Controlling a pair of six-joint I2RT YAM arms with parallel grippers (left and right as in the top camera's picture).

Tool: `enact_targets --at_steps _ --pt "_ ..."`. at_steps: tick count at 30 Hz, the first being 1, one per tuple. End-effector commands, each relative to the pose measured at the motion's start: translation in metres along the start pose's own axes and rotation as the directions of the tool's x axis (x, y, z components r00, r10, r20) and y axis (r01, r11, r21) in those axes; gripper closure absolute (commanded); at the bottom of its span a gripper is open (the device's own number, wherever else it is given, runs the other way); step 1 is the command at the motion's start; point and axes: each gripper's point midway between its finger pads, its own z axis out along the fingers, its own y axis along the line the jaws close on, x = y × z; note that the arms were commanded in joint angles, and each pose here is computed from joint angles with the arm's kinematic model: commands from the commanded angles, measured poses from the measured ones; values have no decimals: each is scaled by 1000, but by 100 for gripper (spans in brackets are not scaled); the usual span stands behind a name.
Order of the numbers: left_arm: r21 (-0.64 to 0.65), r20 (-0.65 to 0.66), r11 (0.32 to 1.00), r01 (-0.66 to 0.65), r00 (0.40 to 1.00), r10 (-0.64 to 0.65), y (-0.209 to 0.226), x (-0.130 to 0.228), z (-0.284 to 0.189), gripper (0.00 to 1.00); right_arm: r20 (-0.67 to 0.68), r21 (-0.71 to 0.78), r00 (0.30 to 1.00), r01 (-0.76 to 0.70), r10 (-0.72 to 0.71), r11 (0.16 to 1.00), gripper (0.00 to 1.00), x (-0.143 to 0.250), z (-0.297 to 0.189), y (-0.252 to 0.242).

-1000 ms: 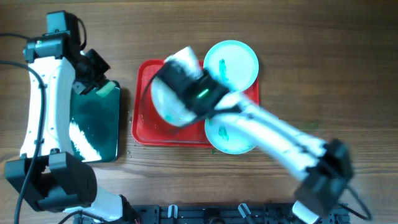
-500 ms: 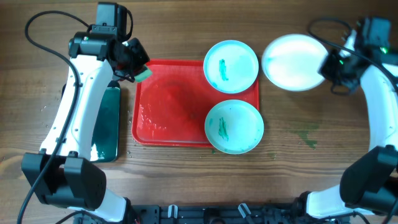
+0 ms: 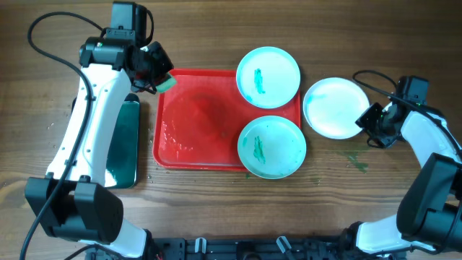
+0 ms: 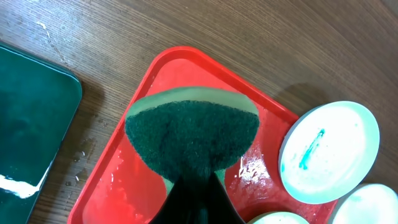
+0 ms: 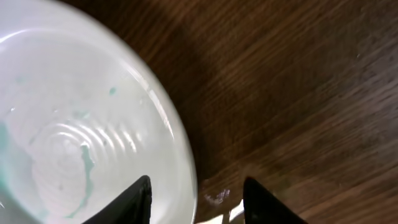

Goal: Clean dirty plates on tray and stack at the side
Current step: 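Place the white plate on the table right of the tray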

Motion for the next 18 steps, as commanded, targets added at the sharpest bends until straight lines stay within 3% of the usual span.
enact_targets --at_steps 1,5,11,18 --pt "9 8 1000 15 1000 -15 -2 -1 -1 96 -40 -132 998 43 -49 990 52 -5 -27 35" --pt "8 7 1000 15 1000 -15 -2 -1 -1 96 -91 -155 979 168 -183 973 53 7 -55 56" --pt "10 10 1000 15 1000 -15 -2 -1 -1 96 -251 -229 867 379 -431 897 51 83 -57 87" --pt "12 13 1000 14 1000 -15 -3 -2 -1 96 -374 -182 774 480 -512 858 53 151 -33 74"
